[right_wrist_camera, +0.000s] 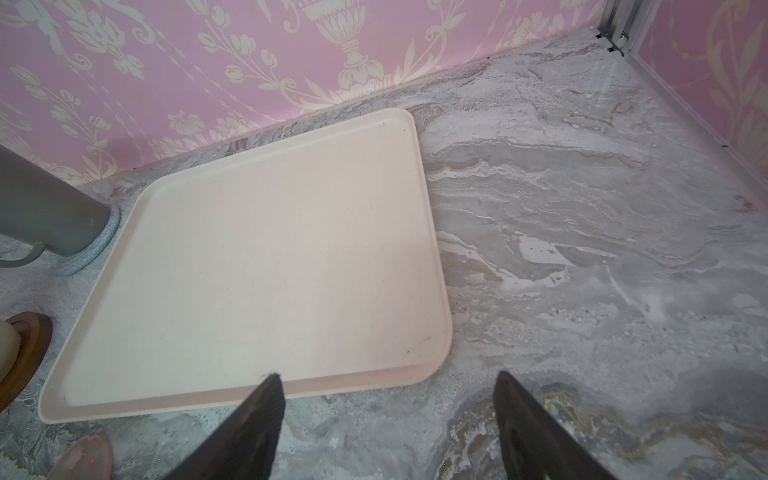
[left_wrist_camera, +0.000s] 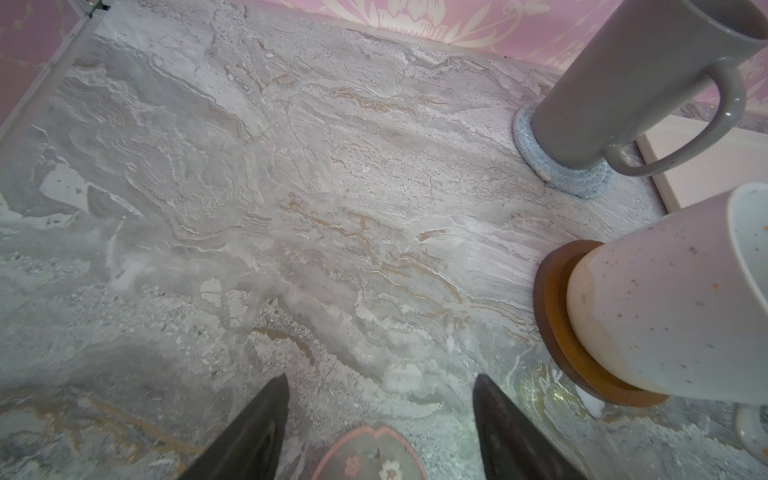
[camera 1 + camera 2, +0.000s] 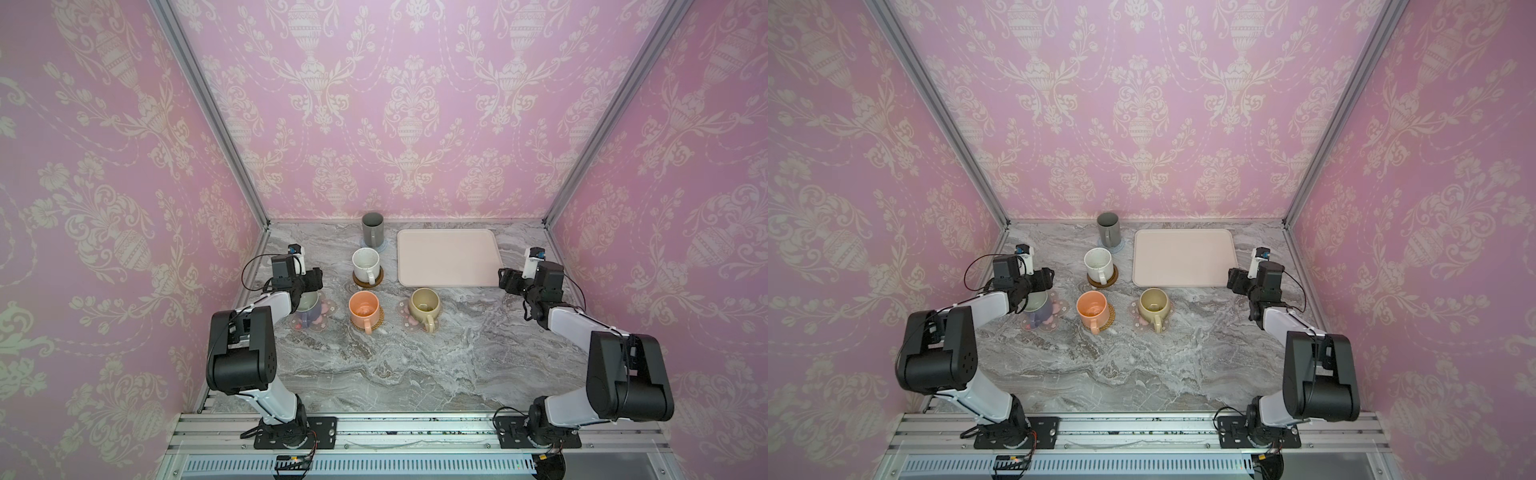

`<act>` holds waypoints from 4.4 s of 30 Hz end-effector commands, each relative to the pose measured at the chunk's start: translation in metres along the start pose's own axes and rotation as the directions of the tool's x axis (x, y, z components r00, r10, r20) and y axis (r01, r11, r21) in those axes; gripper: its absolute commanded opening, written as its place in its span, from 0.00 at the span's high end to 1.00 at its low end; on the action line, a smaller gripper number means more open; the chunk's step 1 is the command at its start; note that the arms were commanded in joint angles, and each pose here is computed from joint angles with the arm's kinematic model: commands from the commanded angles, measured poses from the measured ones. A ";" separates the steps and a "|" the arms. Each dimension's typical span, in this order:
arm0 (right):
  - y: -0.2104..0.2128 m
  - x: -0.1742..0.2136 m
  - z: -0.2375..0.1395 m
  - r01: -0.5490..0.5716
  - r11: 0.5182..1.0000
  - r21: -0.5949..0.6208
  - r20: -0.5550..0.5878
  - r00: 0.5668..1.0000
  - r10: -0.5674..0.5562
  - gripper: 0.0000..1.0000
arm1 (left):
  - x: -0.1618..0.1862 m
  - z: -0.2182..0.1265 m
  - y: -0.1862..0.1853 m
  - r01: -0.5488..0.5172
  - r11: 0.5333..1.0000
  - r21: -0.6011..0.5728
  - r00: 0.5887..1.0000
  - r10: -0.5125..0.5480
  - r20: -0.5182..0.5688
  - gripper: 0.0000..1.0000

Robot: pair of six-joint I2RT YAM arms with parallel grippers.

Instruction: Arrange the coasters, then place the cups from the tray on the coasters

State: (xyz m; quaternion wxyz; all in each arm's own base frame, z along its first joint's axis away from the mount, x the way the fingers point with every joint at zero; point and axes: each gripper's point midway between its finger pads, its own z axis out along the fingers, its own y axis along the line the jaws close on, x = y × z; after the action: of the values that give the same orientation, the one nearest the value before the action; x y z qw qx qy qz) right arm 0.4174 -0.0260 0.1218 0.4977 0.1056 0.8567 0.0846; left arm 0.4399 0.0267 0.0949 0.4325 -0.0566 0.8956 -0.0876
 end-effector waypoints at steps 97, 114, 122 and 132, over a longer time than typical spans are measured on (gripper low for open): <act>0.024 0.042 -0.006 0.247 0.969 0.011 0.196 0.950 -0.245 0.00 | 0.026 -0.027 0.025 0.036 0.995 -0.091 0.963 -0.010 0.269 0.01; 0.019 0.039 -0.012 0.227 0.973 0.042 0.232 0.945 -0.230 0.00 | 0.026 -0.027 0.025 0.036 0.995 -0.088 0.963 -0.011 0.268 0.01; 0.005 0.035 -0.011 0.179 0.976 0.121 0.227 0.953 -0.203 0.00 | 0.021 -0.031 0.023 0.031 0.996 -0.082 0.961 -0.007 0.278 0.01; 0.007 0.037 -0.010 0.190 0.976 0.106 0.216 0.954 -0.209 0.00 | 0.019 -0.035 0.022 0.028 0.996 -0.082 0.960 -0.004 0.282 0.01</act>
State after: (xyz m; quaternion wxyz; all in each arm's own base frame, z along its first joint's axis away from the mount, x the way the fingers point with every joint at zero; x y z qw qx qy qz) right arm 0.3877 -0.0097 0.0963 0.5938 0.0431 0.8033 -0.0155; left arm 0.4069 0.0492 0.1056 0.5642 -0.1007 0.8177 -0.0533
